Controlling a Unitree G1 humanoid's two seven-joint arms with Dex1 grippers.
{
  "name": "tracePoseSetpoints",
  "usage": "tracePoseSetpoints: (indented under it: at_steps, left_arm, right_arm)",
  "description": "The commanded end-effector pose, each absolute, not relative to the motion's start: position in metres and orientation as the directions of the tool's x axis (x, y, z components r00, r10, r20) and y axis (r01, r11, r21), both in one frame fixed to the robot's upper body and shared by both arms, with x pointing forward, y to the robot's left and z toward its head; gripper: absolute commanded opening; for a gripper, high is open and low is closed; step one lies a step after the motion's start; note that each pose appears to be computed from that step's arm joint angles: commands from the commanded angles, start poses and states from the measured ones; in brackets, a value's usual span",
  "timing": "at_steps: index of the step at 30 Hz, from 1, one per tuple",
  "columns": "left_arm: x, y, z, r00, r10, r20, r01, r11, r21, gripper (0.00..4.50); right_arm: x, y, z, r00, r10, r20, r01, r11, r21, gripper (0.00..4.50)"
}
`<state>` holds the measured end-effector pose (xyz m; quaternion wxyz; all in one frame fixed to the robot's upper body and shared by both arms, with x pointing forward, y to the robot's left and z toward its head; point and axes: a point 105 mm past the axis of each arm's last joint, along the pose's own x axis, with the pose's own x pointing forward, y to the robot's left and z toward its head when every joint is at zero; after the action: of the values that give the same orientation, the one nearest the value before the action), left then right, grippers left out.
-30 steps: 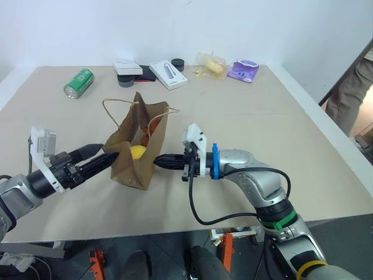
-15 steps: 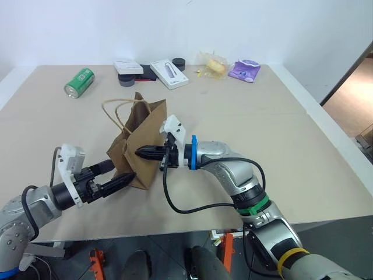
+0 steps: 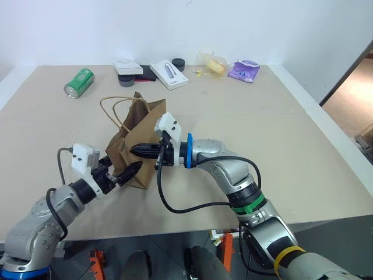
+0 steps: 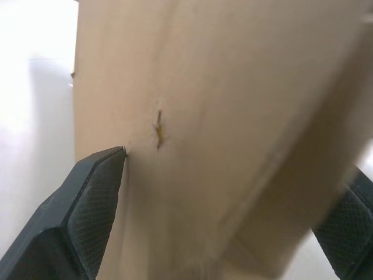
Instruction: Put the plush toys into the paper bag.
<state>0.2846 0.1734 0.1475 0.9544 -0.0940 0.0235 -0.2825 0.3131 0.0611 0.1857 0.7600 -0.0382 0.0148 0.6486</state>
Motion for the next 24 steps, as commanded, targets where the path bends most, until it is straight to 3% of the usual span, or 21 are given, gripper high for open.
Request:
tracePoseSetpoints:
  at_steps: [1, 6, 9, 10, 12, 15, 17, 20, 23, 24]
  left_arm:
    - [0.29, 0.17, 0.156, 0.853, -0.519, 0.06, 0.52, 0.835, -0.178, 4.5]
    - [0.295, 0.166, 0.153, 0.866, -0.494, 0.081, 0.499, 0.845, -0.19, 4.5]
    - [0.297, 0.167, 0.154, 0.867, -0.489, 0.098, 0.498, 0.844, -0.2, 3.91]
    - [0.297, 0.167, 0.155, 0.865, -0.492, 0.1, 0.502, 0.841, -0.201, 3.25]
    - [0.297, 0.167, 0.155, 0.863, -0.494, 0.106, 0.505, 0.839, -0.203, 2.75]
    - [0.298, 0.167, 0.156, 0.863, -0.493, 0.111, 0.505, 0.839, -0.201, 1.5]
    - [0.299, 0.168, 0.157, 0.863, -0.492, 0.115, 0.505, 0.841, -0.194, 1.06]
    - [0.301, 0.17, 0.16, 0.862, -0.492, 0.122, 0.506, 0.844, -0.178, 0.06]
    - [0.3, 0.168, 0.168, 0.839, -0.527, 0.138, 0.544, 0.823, -0.164, 0.06]
    - [0.297, 0.164, 0.174, 0.805, -0.576, 0.145, 0.593, 0.79, -0.154, 0.0]
  right_arm:
    - [0.308, 0.065, 0.2, 0.131, 0.991, -0.038, -0.989, 0.128, -0.079, 0.1]
    - [0.307, 0.064, 0.201, 0.126, 0.991, -0.038, -0.989, 0.123, -0.081, 0.1]
    - [0.307, 0.064, 0.201, 0.124, 0.991, -0.039, -0.989, 0.121, -0.082, 0.0]
    - [0.307, 0.063, 0.201, 0.125, 0.991, -0.039, -0.989, 0.121, -0.082, 0.0]
    - [0.307, 0.062, 0.2, 0.127, 0.991, -0.04, -0.989, 0.124, -0.083, 0.0]
    - [0.308, 0.059, 0.2, 0.132, 0.99, -0.041, -0.988, 0.128, -0.083, 0.0]
    - [0.309, 0.057, 0.2, 0.138, 0.99, -0.041, -0.987, 0.134, -0.083, 0.0]
    - [0.311, 0.044, 0.205, 0.156, 0.987, -0.028, -0.984, 0.153, -0.088, 0.0]
    - [0.313, 0.007, 0.219, 0.173, 0.985, 0.001, -0.981, 0.172, -0.093, 0.0]
    - [0.312, -0.02, 0.228, 0.169, 0.985, 0.014, -0.983, 0.17, -0.073, 0.52]
